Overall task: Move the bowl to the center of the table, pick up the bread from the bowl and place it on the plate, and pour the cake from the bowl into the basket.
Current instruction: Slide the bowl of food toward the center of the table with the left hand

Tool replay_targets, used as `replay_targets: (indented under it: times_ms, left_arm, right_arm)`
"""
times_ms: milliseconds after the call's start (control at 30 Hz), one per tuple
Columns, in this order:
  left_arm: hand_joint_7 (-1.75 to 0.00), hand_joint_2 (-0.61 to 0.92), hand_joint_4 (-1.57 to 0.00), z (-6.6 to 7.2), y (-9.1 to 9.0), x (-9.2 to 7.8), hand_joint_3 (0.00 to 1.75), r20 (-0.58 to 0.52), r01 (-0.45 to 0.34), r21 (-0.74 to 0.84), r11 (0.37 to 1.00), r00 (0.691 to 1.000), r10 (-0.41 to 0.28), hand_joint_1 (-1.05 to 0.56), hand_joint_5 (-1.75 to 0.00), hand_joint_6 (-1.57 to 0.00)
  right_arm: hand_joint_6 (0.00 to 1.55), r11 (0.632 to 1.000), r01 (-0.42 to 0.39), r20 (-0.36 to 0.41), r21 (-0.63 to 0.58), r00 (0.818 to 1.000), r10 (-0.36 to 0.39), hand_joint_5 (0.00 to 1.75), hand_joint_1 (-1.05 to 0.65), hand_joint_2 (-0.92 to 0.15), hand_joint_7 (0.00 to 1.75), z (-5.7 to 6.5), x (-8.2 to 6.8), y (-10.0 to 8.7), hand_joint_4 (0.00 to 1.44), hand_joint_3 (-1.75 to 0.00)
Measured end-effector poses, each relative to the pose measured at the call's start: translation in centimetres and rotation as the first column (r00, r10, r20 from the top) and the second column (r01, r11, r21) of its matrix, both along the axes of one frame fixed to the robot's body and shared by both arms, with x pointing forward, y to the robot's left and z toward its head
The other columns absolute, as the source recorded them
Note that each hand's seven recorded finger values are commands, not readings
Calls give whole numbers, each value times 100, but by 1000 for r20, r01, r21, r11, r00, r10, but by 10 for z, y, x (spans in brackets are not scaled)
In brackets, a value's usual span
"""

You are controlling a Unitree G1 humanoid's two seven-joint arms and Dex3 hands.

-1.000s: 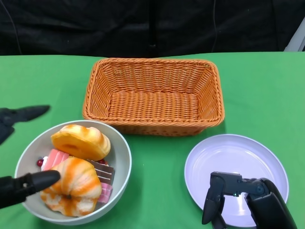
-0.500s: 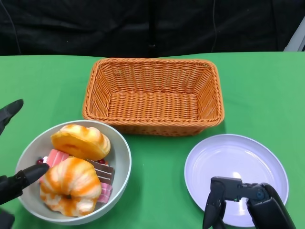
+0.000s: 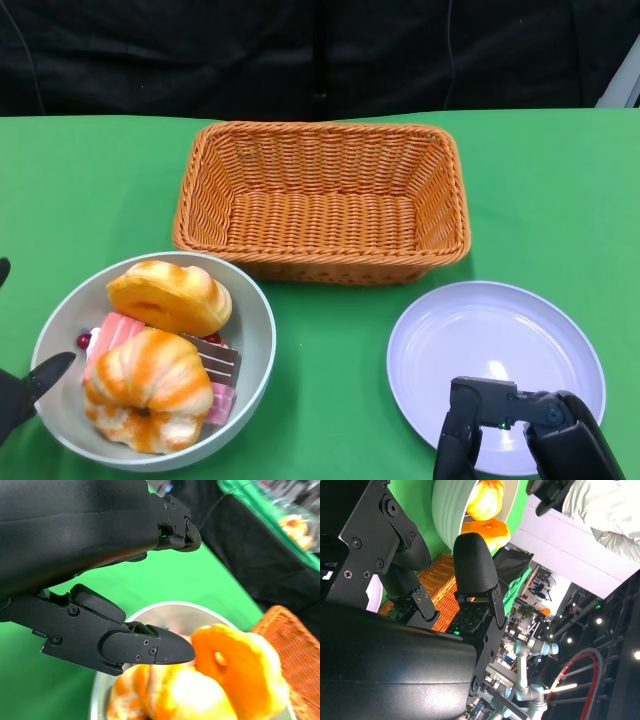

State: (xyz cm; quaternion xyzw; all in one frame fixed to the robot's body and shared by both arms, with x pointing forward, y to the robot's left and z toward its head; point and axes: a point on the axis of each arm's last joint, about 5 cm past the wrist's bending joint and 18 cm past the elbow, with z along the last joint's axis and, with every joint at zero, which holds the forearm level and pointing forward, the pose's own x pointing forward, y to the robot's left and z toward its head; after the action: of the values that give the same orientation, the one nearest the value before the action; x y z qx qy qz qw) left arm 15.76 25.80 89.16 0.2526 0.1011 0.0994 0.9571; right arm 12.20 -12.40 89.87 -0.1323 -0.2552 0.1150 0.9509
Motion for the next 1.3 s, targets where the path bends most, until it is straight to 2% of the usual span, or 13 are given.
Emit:
replay_targets:
  times_ms: [167, 267, 367, 433, 567, 767, 1300]
  left_arm:
    - [-9, 92, 0, -3, 2, 3, 46, -138, -2, -77, 997, 990, -9, -64, -13, -3]
    - [-5, 92, 0, -2, 5, 9, 50, -206, 15, -182, 983, 977, -53, -65, -3, -2]
    - [-4, 92, -1, -3, 5, 13, 49, -256, 16, -302, 953, 962, -97, -65, -1, -3]
    - [-1, 92, 0, -3, 6, 18, 50, -278, 5, -423, 906, 951, -135, -66, 0, 0]
    - [0, 92, 0, -4, 8, 23, 51, -275, 1, -597, 802, 939, -206, -66, 0, 0]
    - [0, 92, 0, -4, 6, 28, 57, -265, -1, -704, 710, 929, -260, -67, 0, 0]
    - [0, 92, 0, -2, -20, 36, 58, -253, 9, -818, 575, 892, -374, -69, 0, 0]
  right_arm:
    - [94, 1000, -1, 0, -1, 1000, 1, 168, 27, -6, 152, 0, 0, 0, 100, -175]
    - [94, 1000, -2, -1, -1, 1000, 2, 168, 27, -6, 152, 0, 0, 0, 99, -175]
    - [93, 1000, -7, -4, -5, 1000, 7, 168, 27, -4, 151, 1, 0, 0, 98, -175]
    - [94, 1000, -9, -4, -7, 1000, 9, 168, 27, -3, 151, 1, 0, 0, 99, -175]
    - [94, 1000, -11, -4, -8, 1000, 11, 168, 27, -3, 151, 1, 0, 0, 99, -175]
    - [95, 1000, -11, 0, -7, 1000, 11, 169, 30, -6, 152, 2, 0, 0, 99, -175]
    - [94, 1000, -12, -1, 4, 1000, 12, 170, 20, -2, 152, 2, 0, -1, 99, -175]
